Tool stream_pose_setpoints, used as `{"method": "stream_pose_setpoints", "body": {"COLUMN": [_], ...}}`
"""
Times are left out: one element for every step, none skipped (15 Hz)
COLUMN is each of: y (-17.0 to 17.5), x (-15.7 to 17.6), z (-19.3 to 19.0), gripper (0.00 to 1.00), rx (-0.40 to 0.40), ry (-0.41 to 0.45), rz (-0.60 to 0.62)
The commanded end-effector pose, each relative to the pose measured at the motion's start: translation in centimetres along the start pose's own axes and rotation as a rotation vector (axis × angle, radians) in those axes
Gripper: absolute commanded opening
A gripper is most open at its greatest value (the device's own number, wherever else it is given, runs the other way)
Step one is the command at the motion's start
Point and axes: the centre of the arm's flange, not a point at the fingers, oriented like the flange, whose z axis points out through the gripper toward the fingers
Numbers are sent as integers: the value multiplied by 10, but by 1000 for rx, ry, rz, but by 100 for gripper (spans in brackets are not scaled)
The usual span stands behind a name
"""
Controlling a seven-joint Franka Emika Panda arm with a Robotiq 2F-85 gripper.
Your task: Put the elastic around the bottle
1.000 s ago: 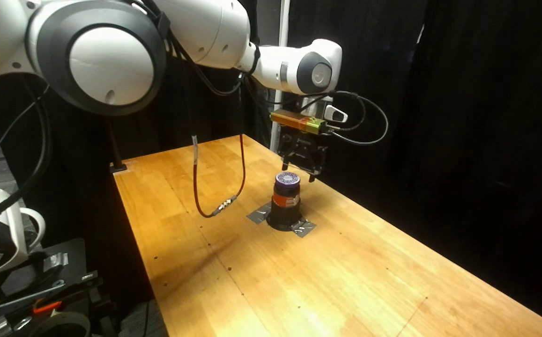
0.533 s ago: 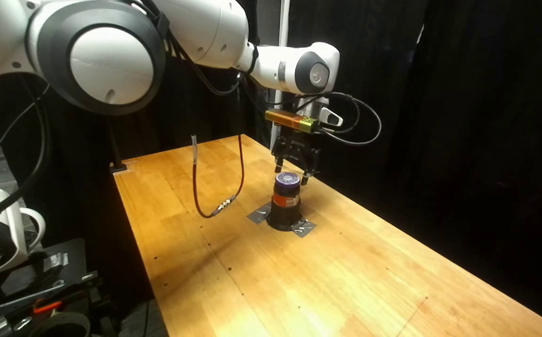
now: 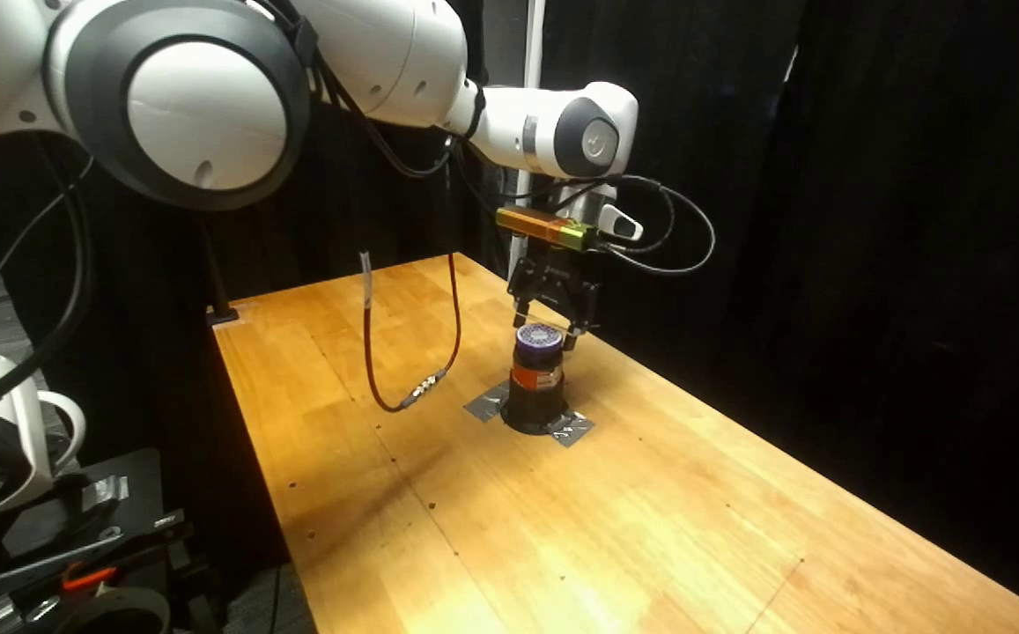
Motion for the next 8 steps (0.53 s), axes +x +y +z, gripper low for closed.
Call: {"method": "stream_pose_setpoints", "body": {"y": [-3,0,5,7,10,10,11,10], "x": [-36,-40,-45,-49,-54,-60,-65,-72], "z": [10,12,16,18,23,27,32,34], "gripper": [100,100,100,100,100,100,100,100], "rx": [-17,-18,-11,-7,-1,0,-1,-2], "ry": [-2,0,-5,-9,-16,-27,-28,-19], "rz": [5,11,5,2,-2,-9,-6,-7]}}
